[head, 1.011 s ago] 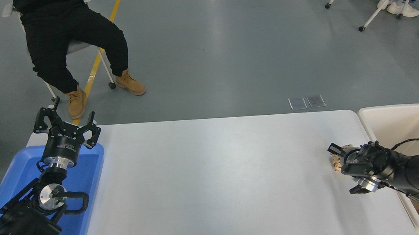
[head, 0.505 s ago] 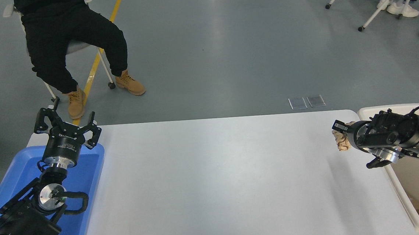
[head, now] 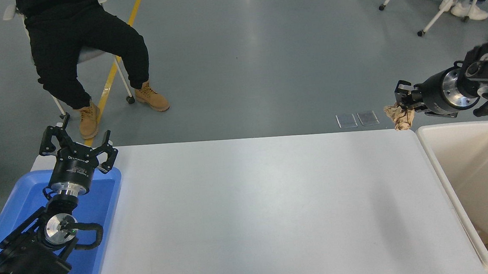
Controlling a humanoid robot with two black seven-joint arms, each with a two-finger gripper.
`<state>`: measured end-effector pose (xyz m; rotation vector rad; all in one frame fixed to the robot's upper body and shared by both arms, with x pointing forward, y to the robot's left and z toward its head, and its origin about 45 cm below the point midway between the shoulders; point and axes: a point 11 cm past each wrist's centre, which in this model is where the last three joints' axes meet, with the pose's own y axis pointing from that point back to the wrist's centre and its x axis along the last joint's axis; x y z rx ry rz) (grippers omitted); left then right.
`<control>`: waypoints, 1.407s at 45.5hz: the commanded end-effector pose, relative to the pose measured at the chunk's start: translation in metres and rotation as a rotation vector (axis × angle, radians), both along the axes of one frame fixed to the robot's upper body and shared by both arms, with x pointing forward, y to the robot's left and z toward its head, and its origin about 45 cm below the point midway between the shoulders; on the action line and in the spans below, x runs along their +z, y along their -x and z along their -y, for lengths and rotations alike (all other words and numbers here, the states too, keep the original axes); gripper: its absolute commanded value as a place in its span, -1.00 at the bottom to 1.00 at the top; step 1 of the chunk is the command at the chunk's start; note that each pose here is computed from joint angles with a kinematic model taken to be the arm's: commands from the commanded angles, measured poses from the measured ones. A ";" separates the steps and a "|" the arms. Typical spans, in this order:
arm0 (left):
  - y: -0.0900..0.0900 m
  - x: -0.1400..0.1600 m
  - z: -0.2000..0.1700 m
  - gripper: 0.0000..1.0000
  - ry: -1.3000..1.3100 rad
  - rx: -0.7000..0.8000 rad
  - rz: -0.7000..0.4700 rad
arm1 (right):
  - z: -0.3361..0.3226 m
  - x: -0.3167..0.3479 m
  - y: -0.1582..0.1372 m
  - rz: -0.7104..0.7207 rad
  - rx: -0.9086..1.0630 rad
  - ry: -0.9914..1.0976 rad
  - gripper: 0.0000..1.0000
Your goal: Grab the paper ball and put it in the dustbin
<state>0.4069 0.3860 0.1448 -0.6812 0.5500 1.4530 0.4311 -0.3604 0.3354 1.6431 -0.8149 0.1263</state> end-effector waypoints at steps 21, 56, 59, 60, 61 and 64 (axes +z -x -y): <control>0.001 -0.001 0.000 0.98 -0.001 0.000 -0.002 | 0.030 0.052 0.004 0.067 -0.022 -0.018 -0.91; 0.000 0.000 -0.001 0.98 -0.001 0.001 0.000 | 0.191 -0.113 0.039 0.295 -0.658 0.254 -0.94; 0.001 0.000 -0.001 0.98 -0.001 0.001 -0.001 | 0.191 -0.137 0.049 0.316 -0.698 0.275 -0.94; 0.001 -0.001 0.000 0.98 -0.001 0.000 -0.002 | 0.192 -0.144 0.054 0.324 -0.715 0.284 -0.94; 0.001 -0.001 0.000 0.98 0.000 0.001 -0.001 | 0.194 -0.150 0.058 0.333 -0.732 0.291 -0.94; 0.000 0.000 0.000 0.98 0.000 0.000 0.000 | 0.191 -0.171 0.070 0.344 -0.772 0.299 -0.93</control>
